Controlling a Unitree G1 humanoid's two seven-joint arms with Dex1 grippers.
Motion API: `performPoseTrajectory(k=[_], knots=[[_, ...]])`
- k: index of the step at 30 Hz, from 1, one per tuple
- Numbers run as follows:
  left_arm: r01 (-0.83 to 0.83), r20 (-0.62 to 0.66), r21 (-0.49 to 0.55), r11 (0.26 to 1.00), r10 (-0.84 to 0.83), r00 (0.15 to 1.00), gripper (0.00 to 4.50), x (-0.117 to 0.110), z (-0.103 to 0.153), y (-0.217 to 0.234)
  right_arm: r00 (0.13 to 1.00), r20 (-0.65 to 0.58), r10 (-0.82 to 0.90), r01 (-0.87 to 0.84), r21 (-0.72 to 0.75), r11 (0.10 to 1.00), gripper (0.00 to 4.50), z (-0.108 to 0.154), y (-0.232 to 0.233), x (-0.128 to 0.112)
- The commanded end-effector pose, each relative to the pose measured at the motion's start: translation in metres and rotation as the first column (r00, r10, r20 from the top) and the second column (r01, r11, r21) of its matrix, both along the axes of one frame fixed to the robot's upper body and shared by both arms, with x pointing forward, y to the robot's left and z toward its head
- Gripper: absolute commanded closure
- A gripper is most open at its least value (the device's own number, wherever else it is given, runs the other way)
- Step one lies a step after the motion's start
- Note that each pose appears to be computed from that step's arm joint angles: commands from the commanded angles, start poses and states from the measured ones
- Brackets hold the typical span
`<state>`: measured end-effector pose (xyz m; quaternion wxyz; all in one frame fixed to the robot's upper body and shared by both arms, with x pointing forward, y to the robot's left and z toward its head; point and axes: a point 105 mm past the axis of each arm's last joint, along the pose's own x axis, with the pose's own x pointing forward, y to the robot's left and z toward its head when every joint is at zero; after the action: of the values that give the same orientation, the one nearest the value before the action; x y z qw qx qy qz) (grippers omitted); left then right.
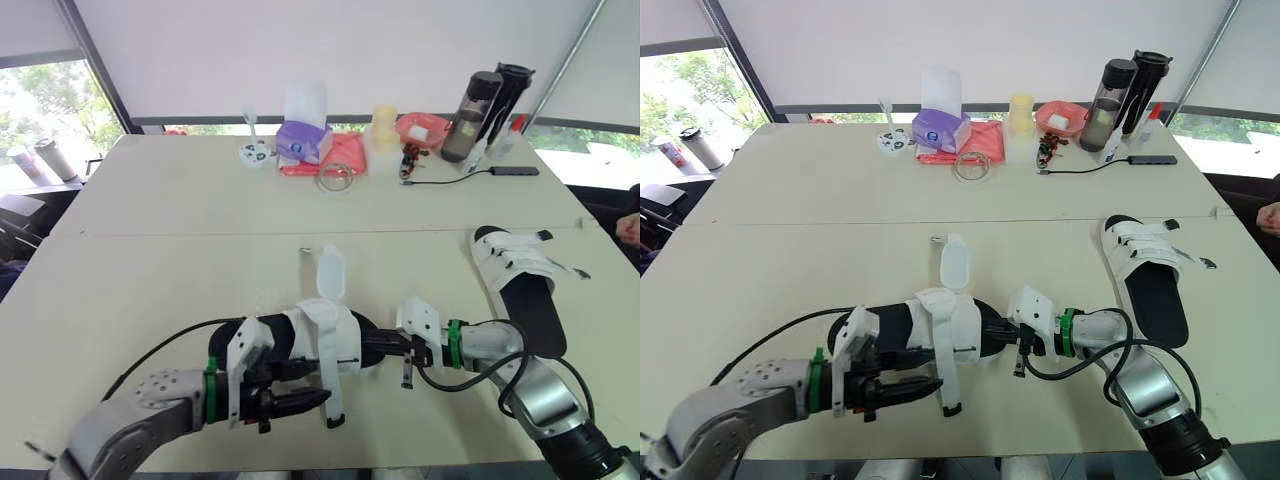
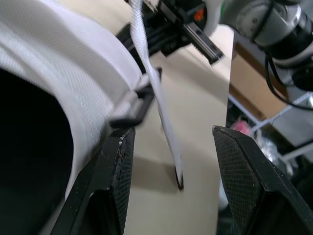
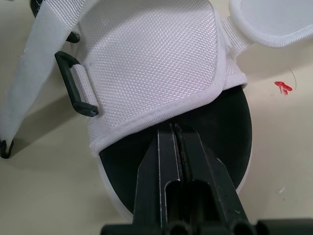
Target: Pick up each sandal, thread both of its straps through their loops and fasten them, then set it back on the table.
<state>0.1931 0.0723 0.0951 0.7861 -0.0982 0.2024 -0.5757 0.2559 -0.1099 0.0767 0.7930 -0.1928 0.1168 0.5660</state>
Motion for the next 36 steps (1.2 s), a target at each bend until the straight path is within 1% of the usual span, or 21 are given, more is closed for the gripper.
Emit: performPoseTrajectory(k=[1,3,5,6,7,11,13,15,19,23,26,28,29,31,34,36], knots=[[0.012,0.022,-0.017,1.0,-0.012,1.0,2.17,0.003,0.006,-0.009,0.995,-0.095,-0.041,0.035,-0.061,0.998,4.5,-0.021,-0.012,-0.008],[0.016,0.019,-0.025,1.0,-0.016,1.0,2.78,0.003,0.007,-0.012,0.994,-0.095,-0.049,0.044,-0.063,0.997,4.5,-0.021,-0.014,-0.009],[0.023,0.013,-0.025,0.999,-0.022,1.0,3.77,0.002,0.008,-0.014,0.994,-0.095,-0.056,0.05,-0.065,0.997,4.5,-0.022,-0.015,-0.009],[0.023,0.012,-0.024,0.999,-0.023,1.0,4.41,0.002,0.009,-0.014,0.994,-0.096,-0.058,0.052,-0.066,0.996,4.5,-0.022,-0.016,-0.009],[0.023,0.011,-0.023,0.999,-0.023,1.0,4.47,0.002,0.009,-0.015,0.994,-0.096,-0.059,0.053,-0.066,0.996,4.5,-0.023,-0.016,-0.009],[0.017,0.017,-0.017,1.0,-0.017,1.0,4.47,0.004,0.01,-0.016,0.993,-0.097,-0.062,0.056,-0.064,0.996,4.5,-0.023,-0.015,-0.009],[0.003,0.031,-0.016,1.0,-0.002,1.0,4.47,0.008,0.013,-0.015,0.993,-0.098,-0.064,0.059,-0.062,0.996,4.5,-0.023,-0.015,-0.009],[-0.008,0.053,-0.027,1.0,0.009,0.999,4.47,0.014,0.024,-0.01,0.993,-0.1,-0.068,0.062,-0.063,0.996,4.5,-0.023,-0.015,-0.008],[0.056,0.076,-0.084,0.995,-0.05,0.996,4.47,0.016,0.052,0.001,0.991,-0.108,-0.072,0.065,-0.067,0.996,4.5,-0.026,-0.016,-0.009],[0.065,0.118,-0.112,0.992,-0.052,0.992,4.47,0.034,0.072,0.007,0.991,-0.117,-0.07,0.062,-0.069,0.996,4.5,-0.029,-0.015,-0.009],[0.035,0.16,-0.103,0.994,-0.018,0.987,4.47,0.052,0.073,0.007,0.99,-0.12,-0.07,0.062,-0.07,0.996,4.5,-0.031,-0.013,-0.008],[0.021,0.171,-0.1,0.995,-0.003,0.985,4.47,0.058,0.07,0.007,0.99,-0.121,-0.07,0.061,-0.071,0.996,4.5,-0.031,-0.013,-0.007],[-0.002,0.172,-0.111,0.994,0.022,0.985,4.47,0.067,0.067,0.008,0.99,-0.121,-0.07,0.061,-0.073,0.995,4.5,-0.032,-0.012,-0.007],[-0.018,0.158,-0.137,0.99,0.04,0.987,4.47,0.078,0.065,0.01,0.99,-0.12,-0.069,0.06,-0.075,0.995,4.5,-0.033,-0.01,-0.006],[-0.014,0.111,-0.199,0.98,0.037,0.993,4.47,0.087,0.071,0.015,0.99,-0.121,-0.068,0.059,-0.079,0.995,4.5,-0.034,-0.01,-0.006],[0.002,0.089,-0.216,0.976,0.017,0.996,4.47,0.09,0.074,0.019,0.99,-0.122,-0.07,0.06,-0.082,0.995,4.5,-0.034,-0.011,-0.005]])
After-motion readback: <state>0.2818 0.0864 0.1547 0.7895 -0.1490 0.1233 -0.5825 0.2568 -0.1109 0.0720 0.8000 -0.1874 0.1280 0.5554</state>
